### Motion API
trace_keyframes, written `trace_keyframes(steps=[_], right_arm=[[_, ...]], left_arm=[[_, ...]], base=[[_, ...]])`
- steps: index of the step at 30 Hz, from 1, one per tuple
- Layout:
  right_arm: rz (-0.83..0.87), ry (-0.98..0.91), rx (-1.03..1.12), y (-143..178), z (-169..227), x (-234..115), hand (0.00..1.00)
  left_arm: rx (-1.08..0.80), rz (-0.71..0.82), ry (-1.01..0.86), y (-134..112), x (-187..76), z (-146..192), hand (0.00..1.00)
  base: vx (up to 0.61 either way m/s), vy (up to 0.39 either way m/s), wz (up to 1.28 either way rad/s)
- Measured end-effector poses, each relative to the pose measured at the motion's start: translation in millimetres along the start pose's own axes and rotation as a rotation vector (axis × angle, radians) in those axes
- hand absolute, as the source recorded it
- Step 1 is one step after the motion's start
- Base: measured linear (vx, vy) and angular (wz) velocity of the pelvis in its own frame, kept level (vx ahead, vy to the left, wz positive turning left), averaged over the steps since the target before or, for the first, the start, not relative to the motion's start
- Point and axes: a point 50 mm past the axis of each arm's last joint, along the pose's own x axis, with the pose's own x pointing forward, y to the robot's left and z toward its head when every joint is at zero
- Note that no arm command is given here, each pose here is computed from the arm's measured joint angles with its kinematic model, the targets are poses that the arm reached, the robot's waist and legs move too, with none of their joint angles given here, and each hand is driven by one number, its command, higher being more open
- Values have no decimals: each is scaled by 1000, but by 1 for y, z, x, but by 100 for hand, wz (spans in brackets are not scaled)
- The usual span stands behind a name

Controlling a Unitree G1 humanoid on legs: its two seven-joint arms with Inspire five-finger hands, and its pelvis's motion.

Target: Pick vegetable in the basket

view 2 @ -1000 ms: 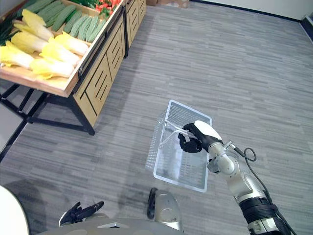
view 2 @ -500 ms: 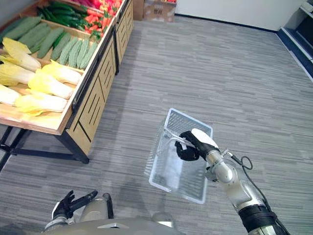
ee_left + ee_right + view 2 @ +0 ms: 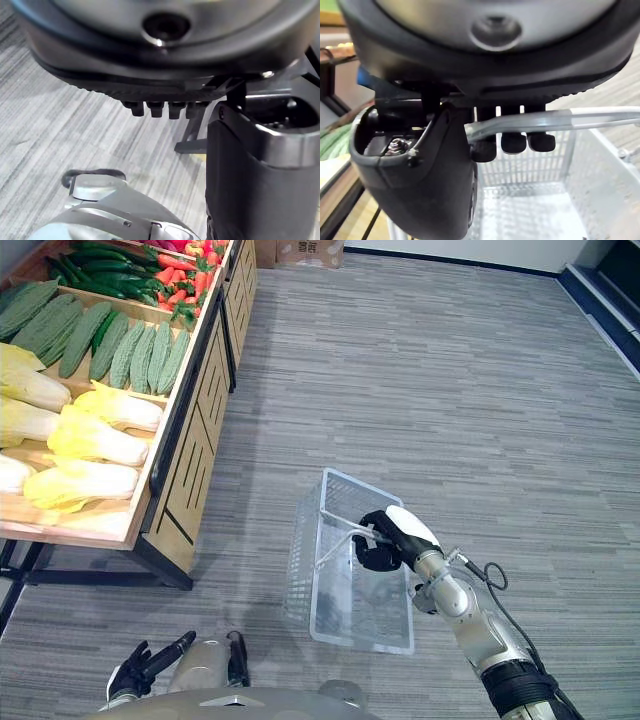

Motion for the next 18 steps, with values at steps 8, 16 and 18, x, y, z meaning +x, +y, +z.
trace_keyframes(steps=[8,16,18], right_arm=[[11,56,111,32,0,-1,0],[-131,81,276,25,-3,-3,0],[-160,192,356,24,-27,-9,0]], left_arm=[[92,29,10,18,-5,-6,100],[131,56,29,29,-8,-12,100],[104,65,73,31,-14,-28,100]], base=[[181,57,29],[205,-86,48],[50,-49,13]])
